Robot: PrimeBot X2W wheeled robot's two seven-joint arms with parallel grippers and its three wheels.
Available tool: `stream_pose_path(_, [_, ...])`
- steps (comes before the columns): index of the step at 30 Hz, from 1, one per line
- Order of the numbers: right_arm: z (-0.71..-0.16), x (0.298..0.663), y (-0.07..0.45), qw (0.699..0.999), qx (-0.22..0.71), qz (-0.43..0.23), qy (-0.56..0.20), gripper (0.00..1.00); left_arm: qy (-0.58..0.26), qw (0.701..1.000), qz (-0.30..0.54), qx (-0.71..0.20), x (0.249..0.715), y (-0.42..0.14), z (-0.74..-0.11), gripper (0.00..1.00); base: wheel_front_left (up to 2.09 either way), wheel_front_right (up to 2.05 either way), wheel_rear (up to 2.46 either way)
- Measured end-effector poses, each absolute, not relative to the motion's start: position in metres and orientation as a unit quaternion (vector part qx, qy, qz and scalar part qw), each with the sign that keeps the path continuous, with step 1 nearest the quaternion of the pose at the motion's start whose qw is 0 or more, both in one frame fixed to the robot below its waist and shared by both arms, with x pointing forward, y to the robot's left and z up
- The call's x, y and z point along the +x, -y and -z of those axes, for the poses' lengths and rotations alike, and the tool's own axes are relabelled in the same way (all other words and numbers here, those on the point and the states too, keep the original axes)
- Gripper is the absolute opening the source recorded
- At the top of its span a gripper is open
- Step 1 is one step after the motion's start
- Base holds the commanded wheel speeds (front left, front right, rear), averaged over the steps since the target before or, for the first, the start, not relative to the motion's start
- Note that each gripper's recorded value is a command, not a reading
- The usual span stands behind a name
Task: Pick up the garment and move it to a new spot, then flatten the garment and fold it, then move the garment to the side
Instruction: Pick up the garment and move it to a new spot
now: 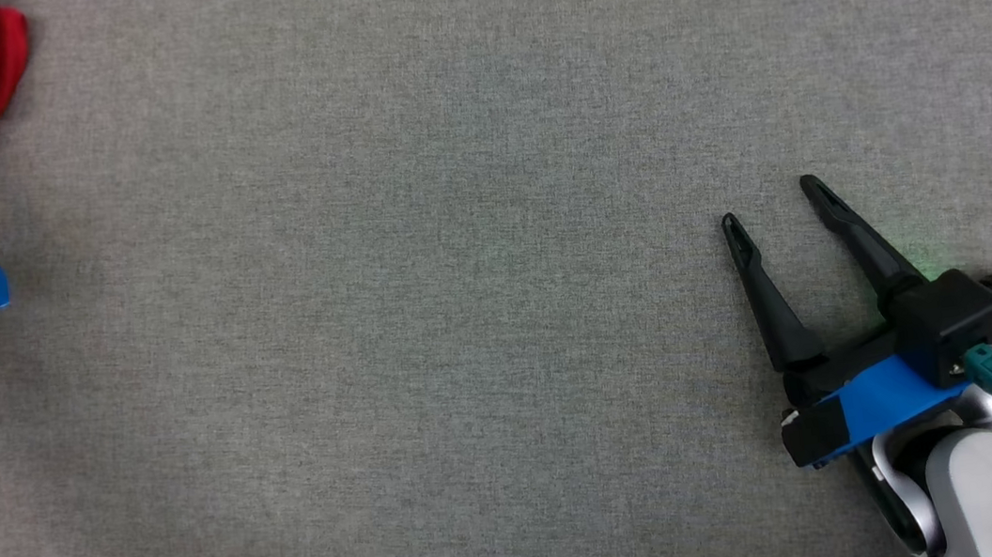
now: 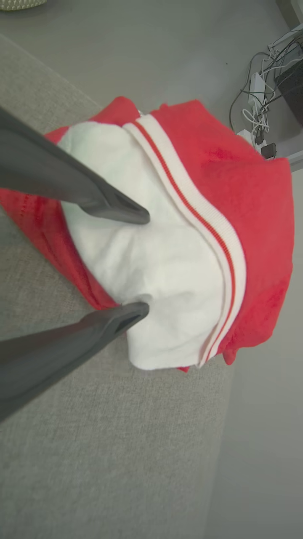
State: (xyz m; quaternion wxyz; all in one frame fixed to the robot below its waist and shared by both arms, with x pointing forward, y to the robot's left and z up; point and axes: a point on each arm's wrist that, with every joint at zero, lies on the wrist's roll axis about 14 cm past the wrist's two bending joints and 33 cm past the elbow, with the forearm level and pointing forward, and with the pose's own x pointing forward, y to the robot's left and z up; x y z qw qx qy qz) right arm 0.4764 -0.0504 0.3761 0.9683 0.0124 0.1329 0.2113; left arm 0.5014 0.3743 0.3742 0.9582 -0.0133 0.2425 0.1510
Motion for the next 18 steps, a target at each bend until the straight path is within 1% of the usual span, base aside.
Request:
stream_pose_path(3, [-0.374,0.477,0.053,0.969,0.014,-0.207,-0.132,1.00,-0.249,0.956,-0.158,-0.007,0.502,-0.380,-0.369,1.00,0.00,0.00,0.00])
stream_pose_path(4, [-0.374,0.477,0.054,0.970,0.014,-0.206,-0.132,1.00,-0.249,0.955,-0.159,-0.007,0.502,-0.381,-0.368,0.64,0.00,0.00,0.00])
stream_pose_path(5, [-0.374,0.477,0.055,0.970,0.014,-0.205,-0.131,1.00,-0.247,0.956,-0.161,-0.006,0.504,-0.382,-0.368,0.36,0.00,0.00,0.00])
stream_pose_path(6, [-0.375,0.478,0.055,0.970,0.014,-0.204,-0.130,1.00,-0.245,0.956,-0.161,-0.005,0.505,-0.382,-0.369,0.11,0.00,0.00,0.00])
stream_pose_path(7, [-0.375,0.478,0.056,0.971,0.013,-0.203,-0.129,1.00,-0.244,0.957,-0.160,-0.004,0.506,-0.382,-0.369,0.00,0.00,0.00,0.00])
stream_pose_path(11, [-0.379,0.477,0.056,0.971,0.015,-0.203,-0.123,1.00,-0.238,0.958,-0.163,0.003,0.506,-0.385,-0.374,0.00,0.00,0.00,0.00])
stream_pose_path(18, [-0.391,0.474,0.059,0.973,0.021,-0.199,-0.111,1.00,-0.195,0.968,-0.152,0.034,0.511,-0.392,-0.410,0.00,0.00,0.00,0.00])
